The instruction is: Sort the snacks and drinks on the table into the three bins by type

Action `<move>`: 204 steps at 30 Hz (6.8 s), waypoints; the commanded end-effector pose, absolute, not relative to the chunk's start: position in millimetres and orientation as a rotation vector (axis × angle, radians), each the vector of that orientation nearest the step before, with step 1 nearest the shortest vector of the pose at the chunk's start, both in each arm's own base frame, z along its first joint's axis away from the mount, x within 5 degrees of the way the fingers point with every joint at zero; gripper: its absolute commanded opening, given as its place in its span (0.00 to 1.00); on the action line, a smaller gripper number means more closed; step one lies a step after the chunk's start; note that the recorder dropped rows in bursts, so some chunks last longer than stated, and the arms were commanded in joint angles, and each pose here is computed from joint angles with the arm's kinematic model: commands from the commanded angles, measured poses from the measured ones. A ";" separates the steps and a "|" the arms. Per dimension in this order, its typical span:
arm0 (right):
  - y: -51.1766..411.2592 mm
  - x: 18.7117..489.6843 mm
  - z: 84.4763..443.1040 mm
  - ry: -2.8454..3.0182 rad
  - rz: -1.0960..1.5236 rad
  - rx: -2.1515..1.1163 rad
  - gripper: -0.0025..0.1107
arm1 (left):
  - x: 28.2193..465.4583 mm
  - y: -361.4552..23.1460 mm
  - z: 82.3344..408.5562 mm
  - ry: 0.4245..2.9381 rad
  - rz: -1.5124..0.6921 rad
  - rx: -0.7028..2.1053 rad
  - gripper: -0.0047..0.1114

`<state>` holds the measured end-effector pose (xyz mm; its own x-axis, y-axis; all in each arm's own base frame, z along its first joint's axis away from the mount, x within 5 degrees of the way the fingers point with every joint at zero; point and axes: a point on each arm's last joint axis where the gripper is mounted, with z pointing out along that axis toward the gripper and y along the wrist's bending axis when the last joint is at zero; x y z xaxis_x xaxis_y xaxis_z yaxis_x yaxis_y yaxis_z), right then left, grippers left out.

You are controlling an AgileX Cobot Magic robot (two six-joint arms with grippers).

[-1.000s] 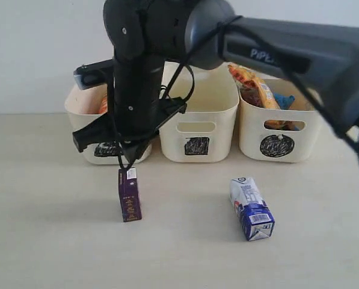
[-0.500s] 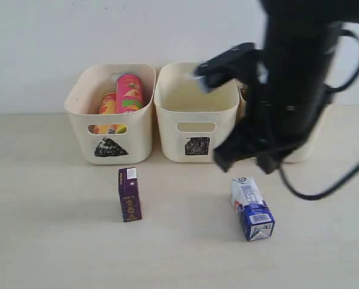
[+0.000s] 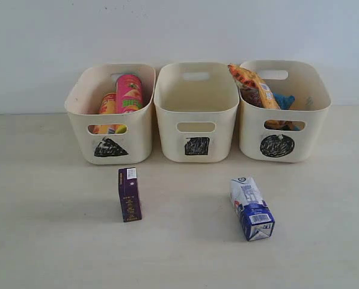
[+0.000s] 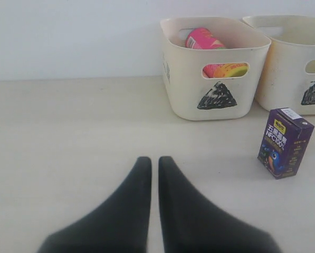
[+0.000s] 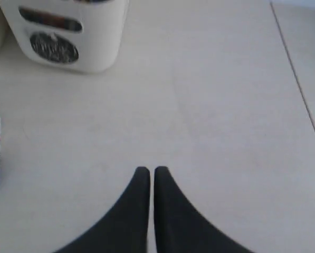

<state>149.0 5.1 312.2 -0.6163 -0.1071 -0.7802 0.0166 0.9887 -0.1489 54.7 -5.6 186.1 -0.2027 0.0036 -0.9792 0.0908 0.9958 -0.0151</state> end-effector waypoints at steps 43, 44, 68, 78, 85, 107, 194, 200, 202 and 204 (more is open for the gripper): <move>-14.7 48.5 280.5 1.657 -0.232 0.055 0.02 | 54.5 -5.4 188.0 1.761 -0.084 0.060 0.07; -14.6 48.5 280.5 1.657 -0.229 0.056 0.02 | 54.5 -5.4 188.0 1.761 -0.084 0.060 0.07; -3.6 52.9 195.1 1.775 -0.073 0.019 0.02 | 54.5 -5.4 187.8 1.764 -0.084 0.060 0.07; -3.6 54.1 185.2 1.793 -0.070 0.020 0.02 | 54.5 -5.4 187.8 1.764 -0.084 0.060 0.07; -3.6 53.8 183.8 1.810 -0.066 0.026 0.02 | 54.5 -5.4 187.8 1.764 -0.084 0.060 0.07; -3.6 53.8 183.8 1.810 -0.066 0.026 0.02 | 55.7 -5.1 195.5 1.675 -0.046 0.095 0.07; -3.6 53.8 184.1 1.806 -0.066 0.026 0.02 | 332.4 -189.8 177.4 2.707 -0.217 0.498 0.90; -3.6 53.8 184.1 1.806 -0.066 0.026 0.02 | 337.1 -192.4 165.8 2.705 -0.228 0.463 0.84; -3.6 53.8 184.1 1.806 -0.066 0.026 0.02 | 337.7 -192.7 159.6 2.721 -0.223 0.458 0.81; -3.6 53.8 184.1 1.806 -0.066 0.026 0.02 | 338.4 -193.1 151.5 2.745 -0.221 0.431 0.80</move>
<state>53.9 -3.5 184.8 -0.2422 -0.0196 -0.9700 0.0503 0.9982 -0.0327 336.7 -189.6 158.5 -0.8821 0.2931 -0.3687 0.3463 0.9342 -0.0859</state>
